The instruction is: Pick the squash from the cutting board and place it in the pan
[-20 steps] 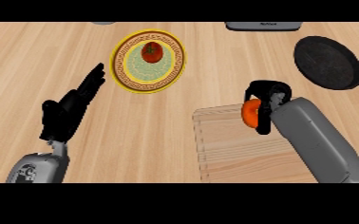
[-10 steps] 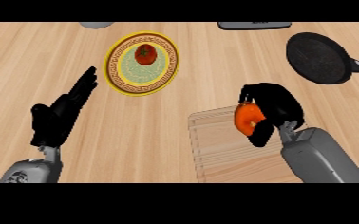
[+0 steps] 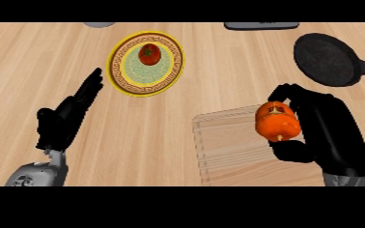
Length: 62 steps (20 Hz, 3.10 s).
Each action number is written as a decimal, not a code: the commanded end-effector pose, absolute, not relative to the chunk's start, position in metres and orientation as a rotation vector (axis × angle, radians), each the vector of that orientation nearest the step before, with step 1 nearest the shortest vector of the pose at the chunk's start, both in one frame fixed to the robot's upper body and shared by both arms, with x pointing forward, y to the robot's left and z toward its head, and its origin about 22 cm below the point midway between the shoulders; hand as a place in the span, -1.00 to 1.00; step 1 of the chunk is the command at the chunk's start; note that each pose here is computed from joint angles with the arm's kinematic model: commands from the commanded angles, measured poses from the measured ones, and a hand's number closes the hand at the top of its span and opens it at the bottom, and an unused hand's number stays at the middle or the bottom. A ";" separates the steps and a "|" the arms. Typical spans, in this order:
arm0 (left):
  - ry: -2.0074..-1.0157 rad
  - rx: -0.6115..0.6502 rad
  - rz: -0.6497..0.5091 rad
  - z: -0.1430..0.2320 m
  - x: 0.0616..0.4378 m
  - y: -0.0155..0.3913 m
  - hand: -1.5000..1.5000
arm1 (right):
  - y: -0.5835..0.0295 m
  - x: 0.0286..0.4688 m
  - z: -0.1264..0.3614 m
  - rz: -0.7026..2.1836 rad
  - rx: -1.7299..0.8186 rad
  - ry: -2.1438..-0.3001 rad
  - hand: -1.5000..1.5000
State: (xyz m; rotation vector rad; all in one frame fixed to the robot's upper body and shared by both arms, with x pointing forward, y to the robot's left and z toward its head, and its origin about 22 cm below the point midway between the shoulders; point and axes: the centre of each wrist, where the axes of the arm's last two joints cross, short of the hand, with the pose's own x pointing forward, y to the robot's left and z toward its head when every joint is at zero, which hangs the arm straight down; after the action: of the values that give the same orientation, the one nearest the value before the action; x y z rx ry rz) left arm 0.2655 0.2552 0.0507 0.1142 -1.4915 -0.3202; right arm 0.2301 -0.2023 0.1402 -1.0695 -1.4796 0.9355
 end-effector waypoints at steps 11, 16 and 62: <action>-1.490 0.093 -0.350 0.050 0.267 0.247 0.00 | -0.290 0.270 0.129 0.483 -1.048 -1.578 1.00; -1.504 0.113 -0.360 0.063 0.275 0.241 0.00 | -0.330 0.301 0.101 0.496 -1.113 -1.546 1.00; -1.549 0.037 -0.396 0.058 0.281 0.235 0.00 | -0.467 0.363 0.072 -0.122 -0.770 -1.604 -1.00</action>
State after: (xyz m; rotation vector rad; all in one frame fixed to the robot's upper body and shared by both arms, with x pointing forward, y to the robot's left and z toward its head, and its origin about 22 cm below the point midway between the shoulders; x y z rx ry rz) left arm 0.2825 0.2350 0.0615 0.0378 -1.5437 -0.3974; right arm 0.3671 -0.4633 0.0750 -0.8718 -1.5204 0.0122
